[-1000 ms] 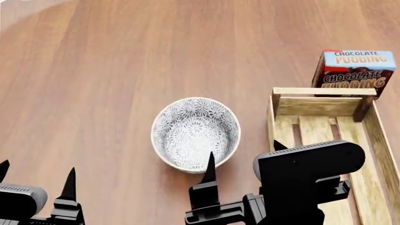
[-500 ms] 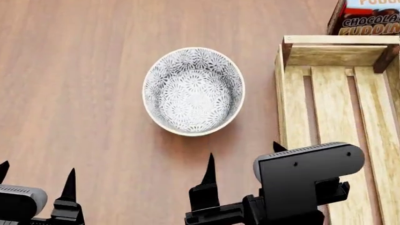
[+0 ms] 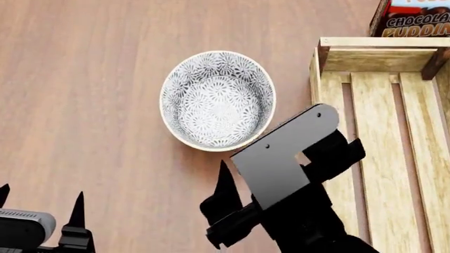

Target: Pick up the bowl on the left and put it in the tray.

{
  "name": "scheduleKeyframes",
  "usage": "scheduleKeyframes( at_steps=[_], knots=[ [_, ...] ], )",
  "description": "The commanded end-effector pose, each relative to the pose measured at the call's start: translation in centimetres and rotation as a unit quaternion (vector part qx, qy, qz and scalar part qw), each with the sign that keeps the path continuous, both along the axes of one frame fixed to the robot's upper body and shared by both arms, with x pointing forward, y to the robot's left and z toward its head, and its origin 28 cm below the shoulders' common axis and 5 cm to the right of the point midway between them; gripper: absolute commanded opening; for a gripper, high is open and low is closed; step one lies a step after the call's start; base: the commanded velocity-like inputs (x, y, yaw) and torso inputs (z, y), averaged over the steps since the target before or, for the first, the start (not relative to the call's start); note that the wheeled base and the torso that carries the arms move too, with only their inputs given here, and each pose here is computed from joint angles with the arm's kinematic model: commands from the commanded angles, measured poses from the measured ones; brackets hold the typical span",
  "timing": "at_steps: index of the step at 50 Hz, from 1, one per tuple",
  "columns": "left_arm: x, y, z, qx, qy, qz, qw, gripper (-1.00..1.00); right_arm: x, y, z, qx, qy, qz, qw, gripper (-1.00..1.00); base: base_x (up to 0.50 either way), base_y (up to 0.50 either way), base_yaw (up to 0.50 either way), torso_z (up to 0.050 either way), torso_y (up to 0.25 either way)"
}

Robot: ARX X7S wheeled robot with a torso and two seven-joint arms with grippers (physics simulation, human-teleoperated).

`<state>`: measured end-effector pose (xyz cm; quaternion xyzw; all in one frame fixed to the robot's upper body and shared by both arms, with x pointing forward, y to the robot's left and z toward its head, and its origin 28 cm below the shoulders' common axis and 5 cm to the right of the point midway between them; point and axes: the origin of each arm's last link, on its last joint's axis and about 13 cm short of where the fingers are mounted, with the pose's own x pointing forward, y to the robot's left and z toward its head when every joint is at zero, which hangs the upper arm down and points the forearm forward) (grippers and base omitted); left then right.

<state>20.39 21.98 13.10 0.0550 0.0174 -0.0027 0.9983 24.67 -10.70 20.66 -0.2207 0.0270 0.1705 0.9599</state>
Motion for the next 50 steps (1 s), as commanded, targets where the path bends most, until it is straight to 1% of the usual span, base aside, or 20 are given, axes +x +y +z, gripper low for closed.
scheduleKeyframes(
  at_steps=[1,3,6,9,11,16,22,24,25,32,33,34,36,38,39,40,41,43,45,50],
  knots=[
    [0.0,-0.1,0.0,-0.022,-0.018,-0.024,0.999,1.0,2.8,-0.7,1.6,-0.177,-0.02,0.06,0.982,1.0,0.0,0.0,0.0,0.0,0.0],
    [0.0,-0.1,-0.1,-0.021,-0.016,-0.024,0.999,1.0,3.1,-0.7,1.7,-0.205,-0.016,0.073,0.976,1.0,0.0,0.0,0.0,0.0,0.0],
    [0.0,-0.1,-0.1,-0.021,-0.017,-0.026,0.999,1.0,4.1,-0.6,1.4,-0.283,-0.021,0.098,0.954,1.0,0.0,0.0,0.0,0.0,0.0],
    [0.0,0.0,-0.2,-0.021,-0.016,-0.024,0.999,1.0,5.5,-0.7,1.1,-0.34,-0.029,0.101,0.935,1.0,0.0,0.0,0.0,0.0,0.0],
    [0.0,0.0,-0.2,-0.021,-0.015,-0.024,0.999,1.0,6.1,-0.7,1.2,-0.35,-0.019,0.104,0.931,1.0,0.0,0.0,0.0,0.0,0.0],
    [0.1,0.1,-0.2,-0.022,-0.016,-0.024,0.999,1.0,7.8,-0.7,0.7,-0.407,-0.017,0.109,0.907,1.0,0.0,0.0,0.0,0.0,0.0],
    [0.0,0.2,-0.3,-0.022,-0.016,-0.021,0.999,1.0,9.0,-0.4,-0.3,-0.432,0.0,0.128,0.893,1.0,0.0,0.0,0.0,0.0,0.0],
    [0.1,0.2,-0.3,-0.022,-0.016,-0.021,0.999,1.0,9.4,-0.3,-0.5,-0.439,0.002,0.125,0.89,1.0,0.0,0.0,0.0,0.0,0.0],
    [0.0,0.2,-0.3,-0.022,-0.016,-0.021,0.999,1.0,9.9,-0.3,-0.5,-0.452,-0.003,0.123,0.883,1.0,0.0,0.0,0.0,0.0,0.0],
    [0.1,0.3,-0.6,-0.023,-0.014,-0.021,0.999,1.0,11.4,-0.1,-0.2,-0.481,-0.018,0.112,0.87,1.0,0.0,0.0,0.0,0.0,0.0],
    [0.1,0.2,-0.6,-0.023,-0.013,-0.021,0.999,1.0,11.6,0.0,-0.3,-0.479,-0.014,0.112,0.87,1.0,0.0,0.0,0.0,0.0,0.0],
    [0.1,0.3,-0.6,-0.024,-0.013,-0.022,0.999,1.0,12.0,0.1,-0.5,-0.496,-0.018,0.111,0.861,1.0,0.0,0.0,0.0,0.0,0.0],
    [0.0,0.3,-0.7,-0.024,-0.014,-0.022,0.999,1.0,12.4,0.2,-1.0,-0.508,-0.01,0.117,0.853,1.0,0.0,0.0,0.0,0.0,0.0],
    [0.0,0.4,-0.7,-0.024,-0.014,-0.021,0.999,1.0,12.9,0.3,-1.4,-0.512,-0.009,0.116,0.851,1.0,0.0,0.0,0.0,0.0,0.0],
    [0.0,0.5,-0.8,-0.024,-0.014,-0.018,0.999,1.0,13.4,0.3,-1.6,-0.528,-0.018,0.109,0.842,1.0,0.0,0.0,0.0,0.0,0.0],
    [0.0,0.5,-0.8,-0.024,-0.014,-0.018,0.999,1.0,13.4,0.3,-1.6,-0.528,-0.018,0.109,0.842,1.0,0.0,0.0,0.0,0.0,0.0],
    [0.1,0.6,-0.9,-0.024,-0.012,-0.016,0.999,1.0,13.8,0.3,-1.7,-0.54,-0.027,0.108,0.834,1.0,0.0,0.0,0.0,0.0,0.0],
    [0.2,0.7,-1.0,-0.025,-0.011,-0.015,1.0,1.0,14.1,0.4,-1.5,-0.534,-0.027,0.106,0.838,1.0,0.0,0.0,0.0,0.0,0.0],
    [0.2,0.7,-1.1,-0.025,-0.01,-0.015,1.0,1.0,14.6,0.4,-1.3,-0.541,-0.036,0.097,0.835,1.0,0.0,0.0,0.0,0.0,0.0],
    [0.2,0.9,-1.3,-0.028,-0.007,-0.013,0.999,1.0,15.8,0.9,-1.2,-0.536,-0.046,0.084,0.839,1.0,0.0,0.0,0.0,0.0,0.0]
  ],
)
